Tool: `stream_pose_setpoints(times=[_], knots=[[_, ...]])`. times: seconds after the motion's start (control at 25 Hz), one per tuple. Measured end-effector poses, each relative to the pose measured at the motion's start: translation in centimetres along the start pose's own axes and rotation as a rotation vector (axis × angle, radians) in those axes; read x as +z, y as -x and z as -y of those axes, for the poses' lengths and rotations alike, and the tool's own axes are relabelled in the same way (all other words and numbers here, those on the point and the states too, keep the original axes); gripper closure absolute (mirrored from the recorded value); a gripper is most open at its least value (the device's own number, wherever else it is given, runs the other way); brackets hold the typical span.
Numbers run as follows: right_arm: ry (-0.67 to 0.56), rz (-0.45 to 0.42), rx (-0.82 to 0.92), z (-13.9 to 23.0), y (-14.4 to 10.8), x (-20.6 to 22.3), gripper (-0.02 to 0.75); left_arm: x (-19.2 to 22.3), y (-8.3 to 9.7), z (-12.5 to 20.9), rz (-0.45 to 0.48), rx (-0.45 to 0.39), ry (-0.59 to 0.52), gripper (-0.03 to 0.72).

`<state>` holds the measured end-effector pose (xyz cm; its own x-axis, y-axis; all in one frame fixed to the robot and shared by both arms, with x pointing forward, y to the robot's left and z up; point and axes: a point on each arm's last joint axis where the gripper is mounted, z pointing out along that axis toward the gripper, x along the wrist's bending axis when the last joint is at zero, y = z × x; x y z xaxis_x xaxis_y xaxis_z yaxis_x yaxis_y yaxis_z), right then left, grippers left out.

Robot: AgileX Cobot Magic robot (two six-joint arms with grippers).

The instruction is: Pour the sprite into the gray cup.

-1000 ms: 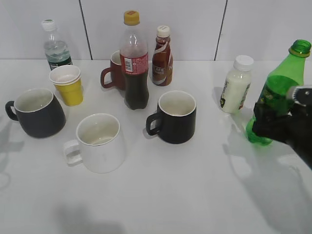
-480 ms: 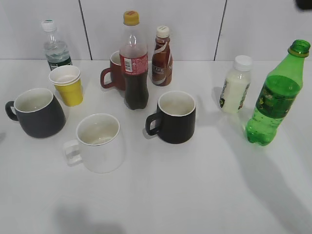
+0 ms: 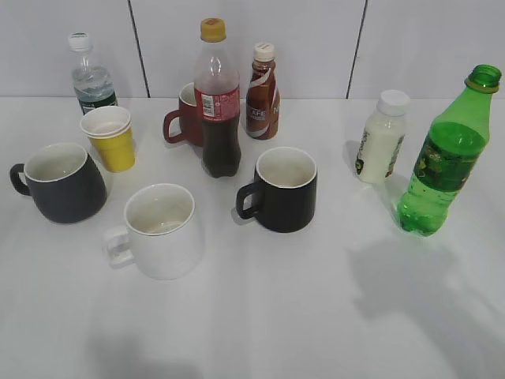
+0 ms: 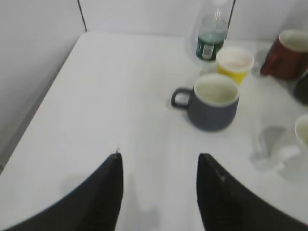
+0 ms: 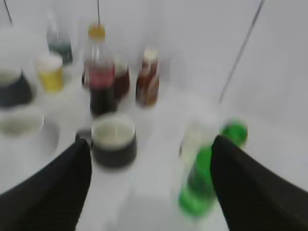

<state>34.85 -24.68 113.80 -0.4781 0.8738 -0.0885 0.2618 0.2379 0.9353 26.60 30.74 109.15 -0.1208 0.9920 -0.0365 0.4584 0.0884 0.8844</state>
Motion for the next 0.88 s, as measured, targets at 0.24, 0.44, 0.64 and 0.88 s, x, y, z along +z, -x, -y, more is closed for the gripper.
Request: stream_pose_setpoints(times=[0.24, 0.44, 0.64, 0.88], knots=[[-0.275, 0.035, 0.032, 4.9, -0.6, -6.5, 0.162, -3.8, -0.6, 4.2, -0.010, -0.006, -0.017, 0.300], [-0.279, 0.046, 0.061, 9.7, -1.3, -8.6, 0.162, -3.3, -0.5, 4.8, -0.006, 0.006, -0.047, 0.300], [-0.151, 0.049, 0.063, 11.8, -1.7, -8.9, 0.162, -2.7, 0.0, 4.4, 0.049, 0.051, 0.020, 0.300], [-0.122, 0.047, 0.070, 11.8, -1.8, -8.7, 0.162, -2.0, 0.2, 4.4, 0.072, 0.059, 0.054, 0.316]])
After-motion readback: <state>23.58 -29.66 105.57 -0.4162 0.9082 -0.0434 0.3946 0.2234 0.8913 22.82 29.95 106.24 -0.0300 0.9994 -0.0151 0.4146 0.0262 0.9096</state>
